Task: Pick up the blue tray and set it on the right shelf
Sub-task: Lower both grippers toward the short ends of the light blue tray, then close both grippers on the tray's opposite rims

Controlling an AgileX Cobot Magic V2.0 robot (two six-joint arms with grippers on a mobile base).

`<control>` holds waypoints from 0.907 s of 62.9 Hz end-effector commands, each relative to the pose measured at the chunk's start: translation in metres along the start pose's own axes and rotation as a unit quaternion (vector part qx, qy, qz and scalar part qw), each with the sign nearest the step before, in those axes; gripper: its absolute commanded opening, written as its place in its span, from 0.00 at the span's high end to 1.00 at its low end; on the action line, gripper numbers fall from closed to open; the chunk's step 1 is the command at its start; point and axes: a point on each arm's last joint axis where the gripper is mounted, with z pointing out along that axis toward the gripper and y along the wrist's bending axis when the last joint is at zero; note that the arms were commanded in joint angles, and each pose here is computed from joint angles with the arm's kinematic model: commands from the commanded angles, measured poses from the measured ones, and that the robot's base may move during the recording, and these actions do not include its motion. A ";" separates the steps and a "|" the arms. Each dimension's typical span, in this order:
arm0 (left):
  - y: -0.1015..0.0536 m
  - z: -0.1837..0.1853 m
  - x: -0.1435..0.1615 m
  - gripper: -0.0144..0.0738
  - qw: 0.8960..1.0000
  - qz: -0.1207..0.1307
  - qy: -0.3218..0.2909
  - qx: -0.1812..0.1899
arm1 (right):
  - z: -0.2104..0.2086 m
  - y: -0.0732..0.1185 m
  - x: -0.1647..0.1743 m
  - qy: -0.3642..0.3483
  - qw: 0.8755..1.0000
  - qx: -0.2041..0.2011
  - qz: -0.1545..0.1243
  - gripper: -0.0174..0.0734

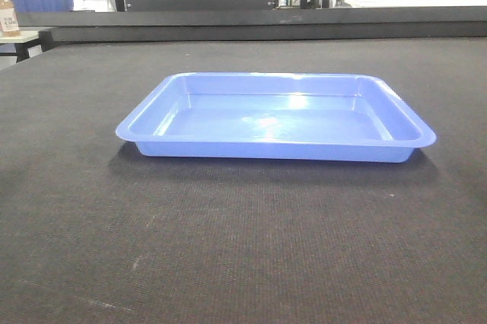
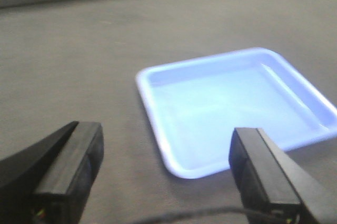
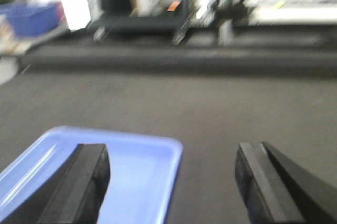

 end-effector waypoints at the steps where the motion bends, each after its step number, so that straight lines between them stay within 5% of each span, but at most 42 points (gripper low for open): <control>1: -0.009 0.020 -0.028 0.37 0.999 0.007 -0.022 0.034 | 0.027 0.013 -0.022 0.032 0.999 -0.042 -0.002 0.15; 9: -0.017 0.069 -0.041 0.37 0.997 0.002 0.038 0.067 | 0.072 0.033 -0.034 0.137 0.987 -0.078 -0.020 0.15; 19: -0.007 0.126 -0.048 0.37 0.991 -0.052 0.115 0.043 | 0.132 0.035 -0.043 0.239 0.969 -0.034 -0.053 0.16; 34: 0.012 0.197 -0.039 0.37 0.969 -0.099 0.220 -0.042 | 0.199 0.021 -0.038 0.299 0.952 0.060 -0.020 0.19; 45: 0.016 0.236 -0.029 0.37 0.958 -0.121 0.253 -0.057 | 0.236 0.004 -0.006 0.340 0.934 0.103 0.034 0.19; 57: 0.023 0.266 -0.016 0.37 0.951 -0.131 0.273 -0.066 | 0.267 -0.004 0.029 0.381 0.917 0.114 0.036 0.19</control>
